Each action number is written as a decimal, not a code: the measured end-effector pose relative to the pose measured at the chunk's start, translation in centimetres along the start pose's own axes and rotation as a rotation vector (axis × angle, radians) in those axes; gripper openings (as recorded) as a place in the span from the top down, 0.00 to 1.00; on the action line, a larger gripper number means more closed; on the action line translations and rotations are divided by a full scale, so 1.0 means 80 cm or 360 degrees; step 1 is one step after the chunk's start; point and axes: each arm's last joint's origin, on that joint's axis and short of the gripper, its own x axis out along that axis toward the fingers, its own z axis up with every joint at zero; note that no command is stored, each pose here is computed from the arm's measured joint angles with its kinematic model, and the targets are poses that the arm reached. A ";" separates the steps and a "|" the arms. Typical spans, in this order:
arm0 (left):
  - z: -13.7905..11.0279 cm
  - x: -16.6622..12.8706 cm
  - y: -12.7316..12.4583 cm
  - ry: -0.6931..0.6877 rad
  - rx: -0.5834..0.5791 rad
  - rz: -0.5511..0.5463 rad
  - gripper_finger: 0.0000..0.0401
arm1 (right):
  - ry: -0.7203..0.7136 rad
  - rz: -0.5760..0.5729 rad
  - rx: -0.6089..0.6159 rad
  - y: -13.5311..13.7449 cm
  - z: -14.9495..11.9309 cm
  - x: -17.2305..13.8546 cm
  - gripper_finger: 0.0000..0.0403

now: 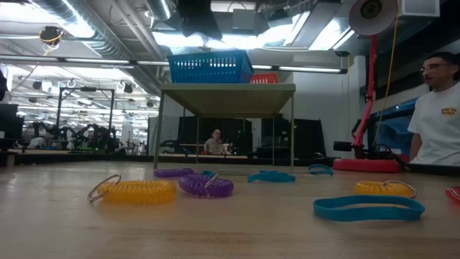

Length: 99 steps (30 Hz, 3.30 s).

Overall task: Pick & Place Office Desk Supplies
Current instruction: Put the blue rubber band into the blue basket on the shelf

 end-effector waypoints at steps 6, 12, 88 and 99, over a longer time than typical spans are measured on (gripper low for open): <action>-0.001 0.000 0.009 0.0005 -0.0032 -0.0004 1.00 | 0.0000 0.0000 0.0002 0.000 0.000 0.000 0.43; -0.001 0.000 0.008 0.0011 -0.0058 -0.0080 0.98 | 0.0000 0.0000 0.0005 0.000 0.000 0.000 0.43; -0.254 0.009 -0.160 -0.0991 -0.1019 -0.0295 0.71 | -0.0191 -0.0102 0.0388 0.008 -0.001 0.023 0.43; -0.253 0.006 -0.157 -0.1006 -0.1107 -0.0283 0.71 | 0.0766 -0.1000 0.0303 -0.043 -0.098 -0.002 0.43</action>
